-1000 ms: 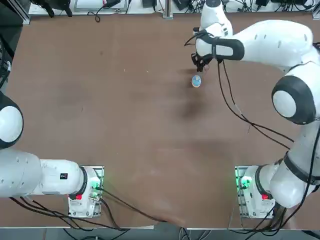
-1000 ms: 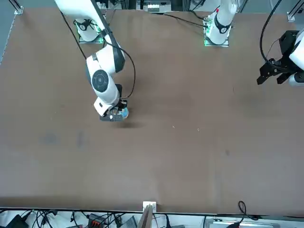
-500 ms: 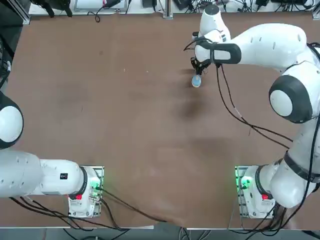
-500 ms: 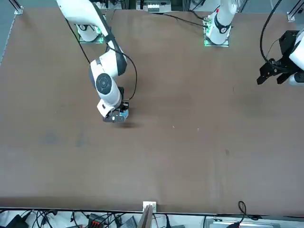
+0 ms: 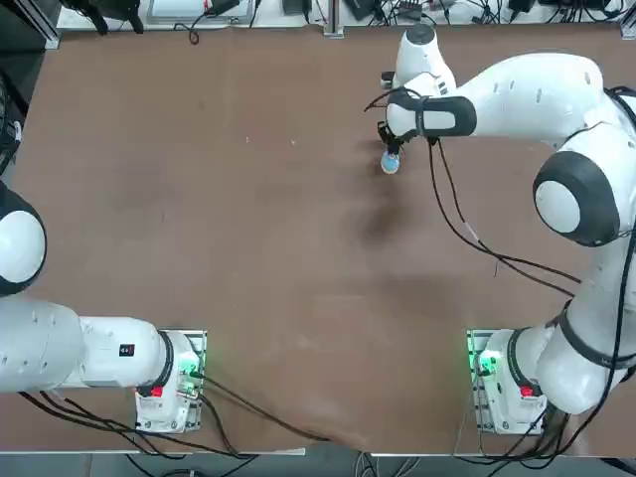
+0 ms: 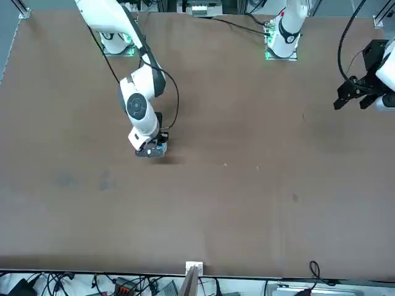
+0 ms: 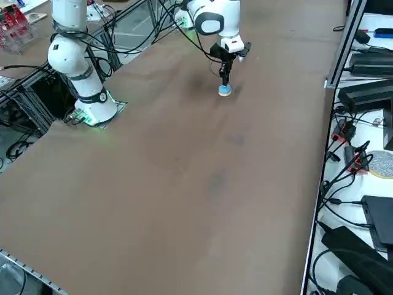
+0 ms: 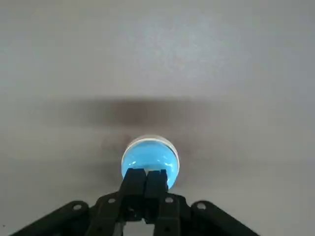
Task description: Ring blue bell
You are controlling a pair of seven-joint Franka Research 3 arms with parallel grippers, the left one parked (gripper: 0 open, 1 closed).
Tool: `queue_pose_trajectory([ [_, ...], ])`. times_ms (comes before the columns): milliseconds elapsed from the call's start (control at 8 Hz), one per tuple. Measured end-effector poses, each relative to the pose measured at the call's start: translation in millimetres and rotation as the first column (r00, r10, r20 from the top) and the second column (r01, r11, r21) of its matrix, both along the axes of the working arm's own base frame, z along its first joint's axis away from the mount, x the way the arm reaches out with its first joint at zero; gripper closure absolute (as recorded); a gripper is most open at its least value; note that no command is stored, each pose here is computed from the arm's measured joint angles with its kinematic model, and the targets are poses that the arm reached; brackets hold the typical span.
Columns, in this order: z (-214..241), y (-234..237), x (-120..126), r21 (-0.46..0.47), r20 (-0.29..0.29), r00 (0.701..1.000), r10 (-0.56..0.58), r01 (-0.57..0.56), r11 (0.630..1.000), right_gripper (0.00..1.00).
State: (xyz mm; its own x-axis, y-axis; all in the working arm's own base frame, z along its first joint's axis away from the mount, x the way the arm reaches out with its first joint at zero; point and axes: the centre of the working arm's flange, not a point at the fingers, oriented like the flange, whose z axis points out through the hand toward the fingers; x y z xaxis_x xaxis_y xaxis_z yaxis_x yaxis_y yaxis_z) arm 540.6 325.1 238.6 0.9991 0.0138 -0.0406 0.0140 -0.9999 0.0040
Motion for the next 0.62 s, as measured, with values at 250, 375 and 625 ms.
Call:
queue_pose_trajectory([
  [250, -0.8, 0.6, -0.8, 0.002, 0.003, 1.000, 0.000, 0.000, 1.000, 0.99],
  [375, -0.8, 0.4, -0.7, 0.002, 0.004, 1.000, 0.000, 0.000, 1.000, 0.99],
  [625, -1.3, -0.1, -0.8, 0.001, 0.003, 1.000, -0.001, 0.001, 1.000, 0.99],
])
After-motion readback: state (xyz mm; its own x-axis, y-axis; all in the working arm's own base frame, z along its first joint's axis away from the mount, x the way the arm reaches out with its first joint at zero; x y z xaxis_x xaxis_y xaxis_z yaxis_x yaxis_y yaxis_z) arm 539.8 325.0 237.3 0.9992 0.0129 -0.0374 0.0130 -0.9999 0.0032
